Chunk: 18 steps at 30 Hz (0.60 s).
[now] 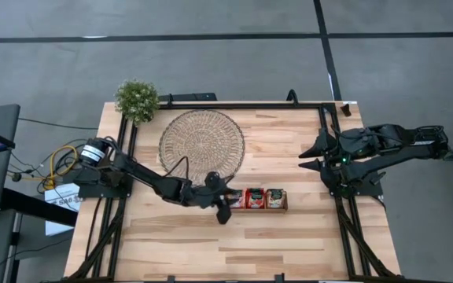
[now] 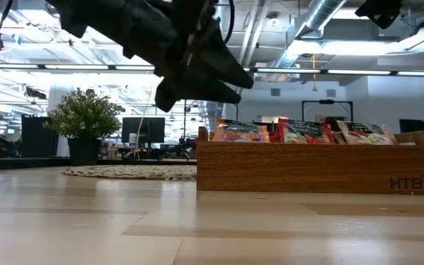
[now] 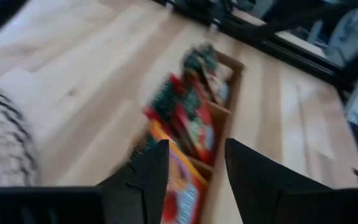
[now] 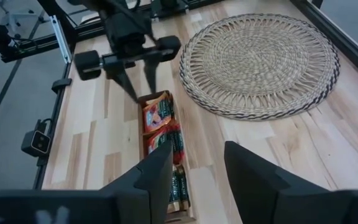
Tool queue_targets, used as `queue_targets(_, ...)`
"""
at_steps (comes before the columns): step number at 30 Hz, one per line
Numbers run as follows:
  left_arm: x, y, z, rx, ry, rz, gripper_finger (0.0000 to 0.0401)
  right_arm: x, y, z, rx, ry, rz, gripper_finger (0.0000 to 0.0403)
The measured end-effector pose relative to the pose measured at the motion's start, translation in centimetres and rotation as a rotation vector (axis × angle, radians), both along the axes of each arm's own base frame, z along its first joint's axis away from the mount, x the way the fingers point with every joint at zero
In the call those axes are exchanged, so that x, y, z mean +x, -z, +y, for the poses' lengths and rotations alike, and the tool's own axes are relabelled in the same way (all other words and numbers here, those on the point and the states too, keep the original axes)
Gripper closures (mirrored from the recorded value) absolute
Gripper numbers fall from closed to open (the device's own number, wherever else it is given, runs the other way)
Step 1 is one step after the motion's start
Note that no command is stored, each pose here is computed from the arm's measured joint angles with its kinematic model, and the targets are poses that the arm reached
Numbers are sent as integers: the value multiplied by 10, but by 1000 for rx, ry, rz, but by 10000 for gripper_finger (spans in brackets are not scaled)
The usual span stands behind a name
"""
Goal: Pick & Place Tea
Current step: Put the orange tea bag into the left slot of the wooden organizer
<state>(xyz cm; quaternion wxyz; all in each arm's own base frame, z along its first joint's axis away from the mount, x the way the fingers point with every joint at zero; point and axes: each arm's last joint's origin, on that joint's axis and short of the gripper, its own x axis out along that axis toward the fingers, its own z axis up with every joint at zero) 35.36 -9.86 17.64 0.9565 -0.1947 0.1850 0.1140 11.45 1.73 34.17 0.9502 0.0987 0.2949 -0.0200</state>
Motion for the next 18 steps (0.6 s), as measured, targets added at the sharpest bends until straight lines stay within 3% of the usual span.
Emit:
queue_targets(6, 5, 1, 24, 8, -72, 5, 252, 0, 0, 0, 1, 1, 0, 268)
queue_targets(12, 7, 6, 43, -41, -38, 73, 252, 0, 0, 0, 1, 1, 0, 264)
queue_targets(18, 7, 8, 44, -92, 10, 95, 252, 0, 0, 0, 1, 2, -1, 266)
